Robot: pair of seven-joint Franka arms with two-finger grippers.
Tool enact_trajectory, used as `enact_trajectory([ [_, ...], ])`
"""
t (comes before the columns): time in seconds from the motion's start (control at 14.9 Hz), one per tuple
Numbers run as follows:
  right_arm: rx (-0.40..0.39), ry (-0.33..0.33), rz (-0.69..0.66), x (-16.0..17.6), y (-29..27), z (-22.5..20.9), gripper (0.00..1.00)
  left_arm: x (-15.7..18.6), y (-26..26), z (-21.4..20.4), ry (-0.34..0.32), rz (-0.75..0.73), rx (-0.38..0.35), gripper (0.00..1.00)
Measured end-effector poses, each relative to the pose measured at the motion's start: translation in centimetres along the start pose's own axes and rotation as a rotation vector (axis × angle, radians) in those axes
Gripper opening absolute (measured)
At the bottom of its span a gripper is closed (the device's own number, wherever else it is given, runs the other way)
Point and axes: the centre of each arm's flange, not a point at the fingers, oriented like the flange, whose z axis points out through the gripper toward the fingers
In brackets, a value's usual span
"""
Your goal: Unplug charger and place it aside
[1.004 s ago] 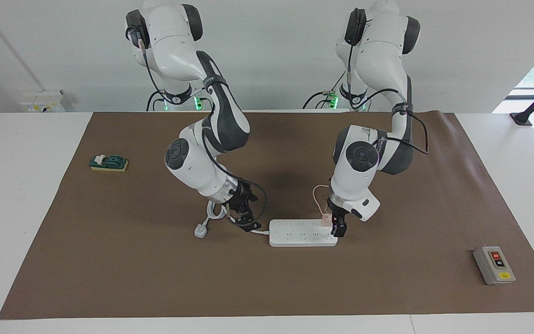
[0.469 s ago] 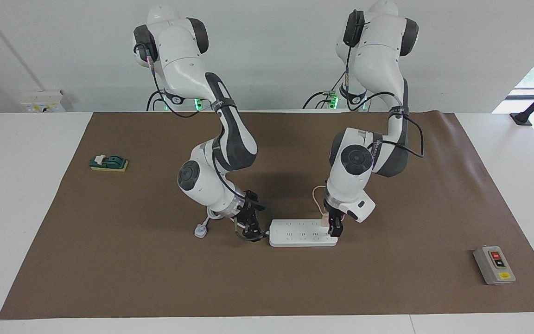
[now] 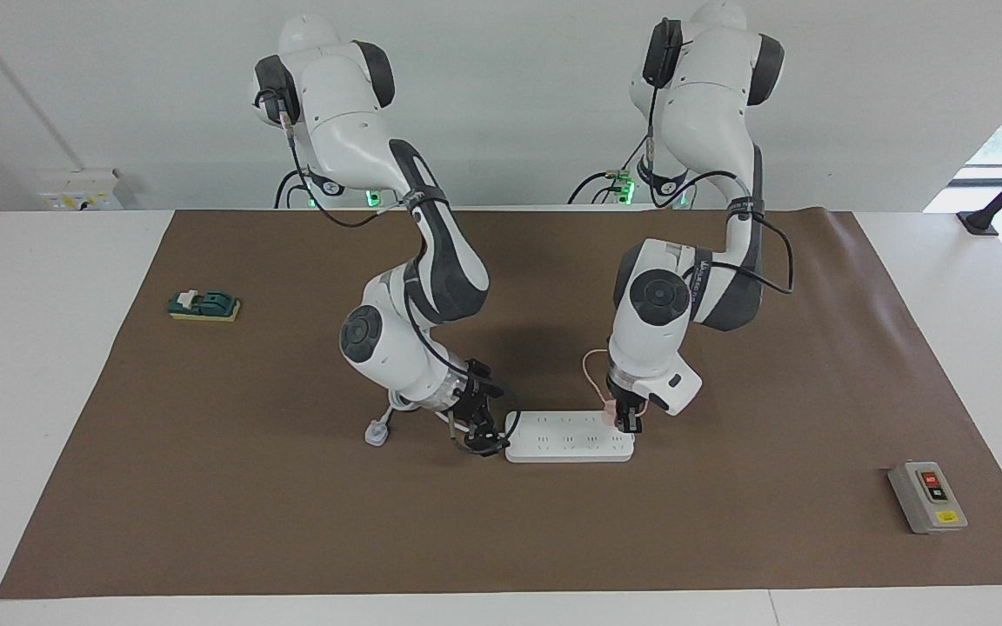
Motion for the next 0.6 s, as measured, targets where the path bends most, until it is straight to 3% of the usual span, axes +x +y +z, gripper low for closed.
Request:
enact_trajectory([
  [0.6,-0.026,0.018,-0.035,-2.4,2.2,3.4,1.00,0.0,0.0,0.0,0.000,-0.001,0.000,0.31],
])
